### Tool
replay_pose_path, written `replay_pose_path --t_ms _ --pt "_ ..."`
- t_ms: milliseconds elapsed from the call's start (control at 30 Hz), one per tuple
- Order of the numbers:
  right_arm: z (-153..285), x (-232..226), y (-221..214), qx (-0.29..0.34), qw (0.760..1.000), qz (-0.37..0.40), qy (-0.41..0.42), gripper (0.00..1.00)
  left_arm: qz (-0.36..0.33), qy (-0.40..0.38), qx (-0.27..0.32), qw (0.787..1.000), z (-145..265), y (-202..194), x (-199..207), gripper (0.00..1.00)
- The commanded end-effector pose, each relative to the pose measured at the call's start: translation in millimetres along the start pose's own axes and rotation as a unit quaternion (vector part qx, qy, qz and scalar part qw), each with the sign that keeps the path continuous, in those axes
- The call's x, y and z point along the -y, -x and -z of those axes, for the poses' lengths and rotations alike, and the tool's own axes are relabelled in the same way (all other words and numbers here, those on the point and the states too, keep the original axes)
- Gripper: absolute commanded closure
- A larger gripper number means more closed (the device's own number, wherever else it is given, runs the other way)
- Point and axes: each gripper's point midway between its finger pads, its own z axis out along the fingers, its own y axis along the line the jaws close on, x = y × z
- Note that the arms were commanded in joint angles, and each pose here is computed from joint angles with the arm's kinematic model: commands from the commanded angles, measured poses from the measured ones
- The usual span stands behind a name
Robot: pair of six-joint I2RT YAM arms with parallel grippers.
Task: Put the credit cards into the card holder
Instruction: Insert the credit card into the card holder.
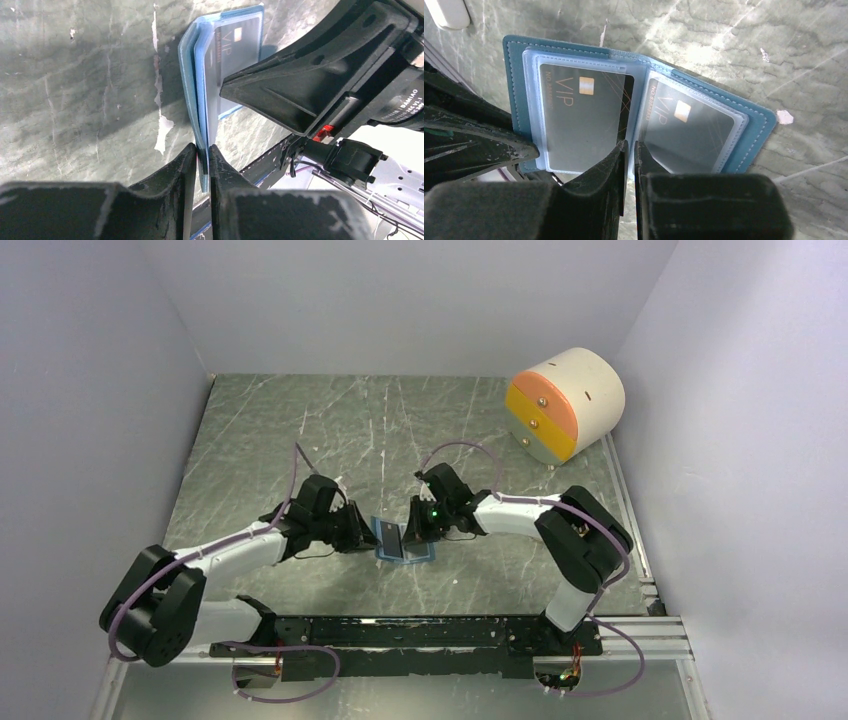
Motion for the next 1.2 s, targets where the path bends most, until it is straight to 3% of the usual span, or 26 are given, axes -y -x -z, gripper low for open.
replay_pose_path --t_ms 0,333,667,833,1167 --pt "-2.1 5.2 -0.8 0.008 1.000 0.003 -0.002 0.86 -0.010 -0.025 -0.008 1.000 -5.6 2.7 13.8 0.79" --pt "-5.0 9.2 -7.8 0.003 1.000 -0.003 0.002 0.86 -0.029 -0.075 -0.012 0.997 -8.3 5.6 32.2 0.77" --pt "-8.5 3.7 -9.8 0.002 1.000 -0.007 0.018 0.86 -0.057 -0.138 -0.006 0.989 2.3 3.6 53.4 0.91" --pt "-10.5 0.1 -13.0 0.000 1.000 -0.010 0.028 0.86 -0.063 -0.151 -0.010 0.987 1.8 2.6 56.7 0.91" --pt "-11.9 1.5 -16.3 -0.003 1.000 -0.014 0.028 0.85 -0.040 -0.070 -0.017 0.997 -12.1 3.1 26.4 0.90"
